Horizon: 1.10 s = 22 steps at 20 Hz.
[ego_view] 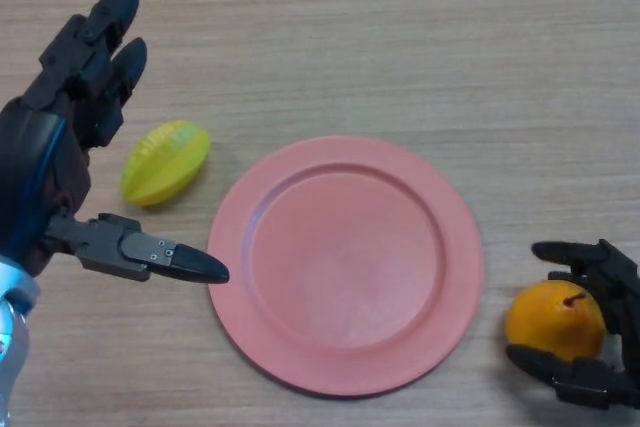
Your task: Pick up the yellow pear and place it on the plate
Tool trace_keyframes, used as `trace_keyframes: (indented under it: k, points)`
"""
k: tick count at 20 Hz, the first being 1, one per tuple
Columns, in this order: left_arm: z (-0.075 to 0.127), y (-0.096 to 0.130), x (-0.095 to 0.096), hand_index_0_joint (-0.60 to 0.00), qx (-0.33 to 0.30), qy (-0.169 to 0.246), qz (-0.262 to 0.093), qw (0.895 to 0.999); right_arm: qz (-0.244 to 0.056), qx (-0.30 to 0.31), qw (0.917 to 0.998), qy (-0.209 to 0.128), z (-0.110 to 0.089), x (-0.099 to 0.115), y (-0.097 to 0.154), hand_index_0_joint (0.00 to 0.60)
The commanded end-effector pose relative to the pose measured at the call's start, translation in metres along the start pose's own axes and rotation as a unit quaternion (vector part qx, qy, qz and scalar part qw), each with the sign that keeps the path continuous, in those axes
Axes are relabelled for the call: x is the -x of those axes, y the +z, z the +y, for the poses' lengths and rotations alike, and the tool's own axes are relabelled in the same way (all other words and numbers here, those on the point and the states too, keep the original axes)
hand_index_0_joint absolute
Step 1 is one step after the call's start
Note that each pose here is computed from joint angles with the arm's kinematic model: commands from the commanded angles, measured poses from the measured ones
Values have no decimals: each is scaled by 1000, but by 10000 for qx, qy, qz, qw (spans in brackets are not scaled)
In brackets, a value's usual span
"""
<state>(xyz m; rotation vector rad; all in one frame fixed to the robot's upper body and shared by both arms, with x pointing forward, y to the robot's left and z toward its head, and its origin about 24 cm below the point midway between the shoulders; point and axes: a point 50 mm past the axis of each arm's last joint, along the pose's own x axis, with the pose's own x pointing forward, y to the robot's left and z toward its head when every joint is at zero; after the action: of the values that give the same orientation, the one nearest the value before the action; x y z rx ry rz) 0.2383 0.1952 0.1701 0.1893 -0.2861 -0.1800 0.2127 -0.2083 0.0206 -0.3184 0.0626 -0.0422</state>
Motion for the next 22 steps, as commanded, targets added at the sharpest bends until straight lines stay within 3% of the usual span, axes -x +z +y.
trace_keyframes:
  k: [1,6,9,13,15,22]
  points:
    - [17,37,4,0,-405,398,-1097,9923,-731,176,9969,-236,-25,-7,32,600]
    - [17,36,5,0,-320,446,-1044,9930,-871,-153,9957,274,-22,-13,69,600]
    - [18,38,6,0,-431,492,-998,9929,-974,-446,9908,829,-2,-23,91,600]
    - [13,40,11,0,-385,402,-1043,9930,-1399,-507,9783,1443,35,-36,114,600]
    - [15,41,14,0,-316,488,-1116,9921,-1447,-559,9737,1671,52,-40,116,600]
    - [23,43,26,0,-395,696,-1103,9907,-1851,-553,9607,1994,101,-50,109,600]
